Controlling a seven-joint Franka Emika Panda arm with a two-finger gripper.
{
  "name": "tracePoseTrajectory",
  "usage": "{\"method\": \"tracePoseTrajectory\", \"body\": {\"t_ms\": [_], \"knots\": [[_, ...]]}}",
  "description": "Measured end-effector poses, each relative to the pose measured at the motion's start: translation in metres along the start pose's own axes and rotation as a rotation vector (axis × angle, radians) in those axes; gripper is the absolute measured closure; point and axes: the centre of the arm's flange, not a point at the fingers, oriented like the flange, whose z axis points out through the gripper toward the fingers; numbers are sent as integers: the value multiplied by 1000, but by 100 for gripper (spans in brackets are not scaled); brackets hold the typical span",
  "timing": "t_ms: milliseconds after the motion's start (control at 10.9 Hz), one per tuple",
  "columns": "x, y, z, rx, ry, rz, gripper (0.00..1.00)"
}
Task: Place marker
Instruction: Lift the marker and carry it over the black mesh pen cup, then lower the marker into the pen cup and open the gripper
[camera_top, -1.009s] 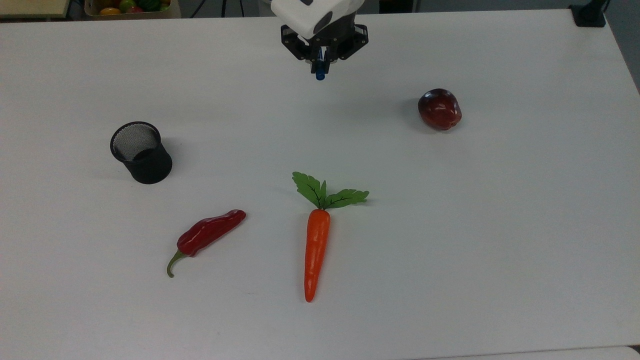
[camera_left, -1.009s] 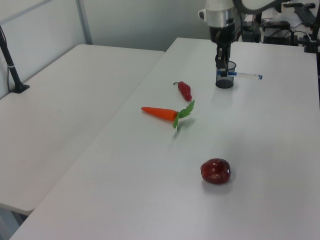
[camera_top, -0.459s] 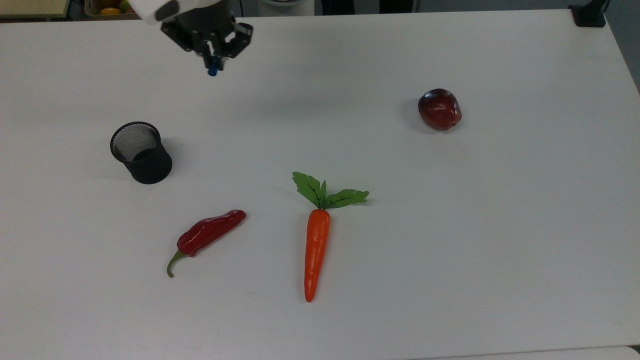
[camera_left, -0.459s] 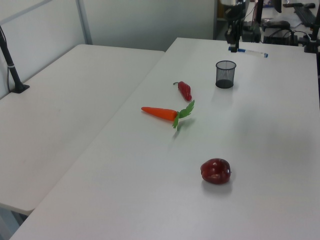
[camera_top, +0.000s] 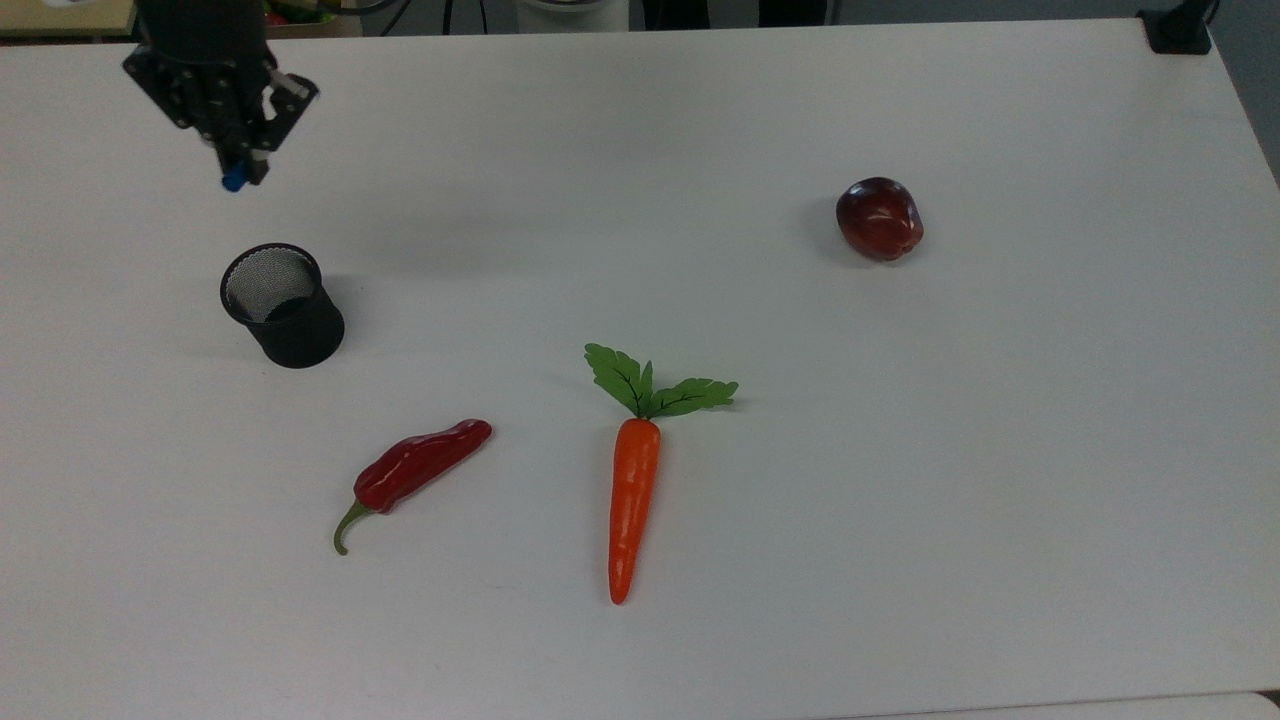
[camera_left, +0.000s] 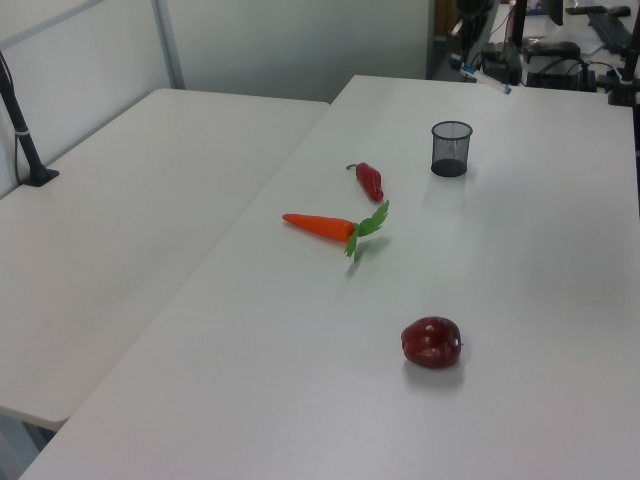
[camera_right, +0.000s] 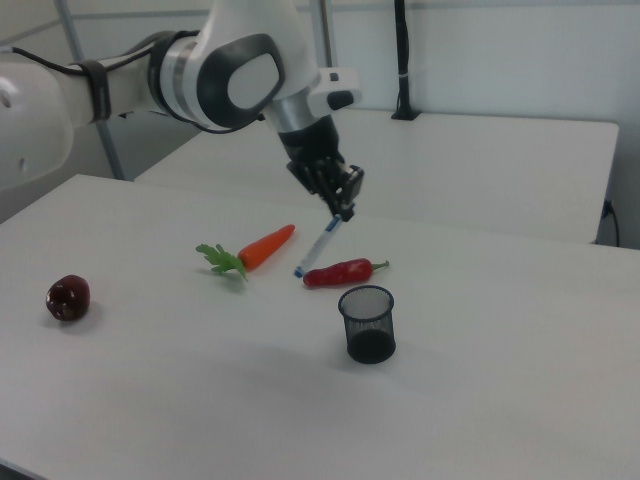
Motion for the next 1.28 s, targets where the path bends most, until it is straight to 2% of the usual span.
{"method": "tracePoseTrajectory", "body": {"t_ms": [275, 642, 1009, 1193, 1284], "knots": [[16, 33, 22, -27, 169, 45, 83], [21, 30, 72, -24, 285, 37, 83], [15, 18, 128, -11, 251, 22, 82], [12, 13, 136, -7, 235, 16, 82], [11, 12, 137, -6, 231, 14, 78]]}}
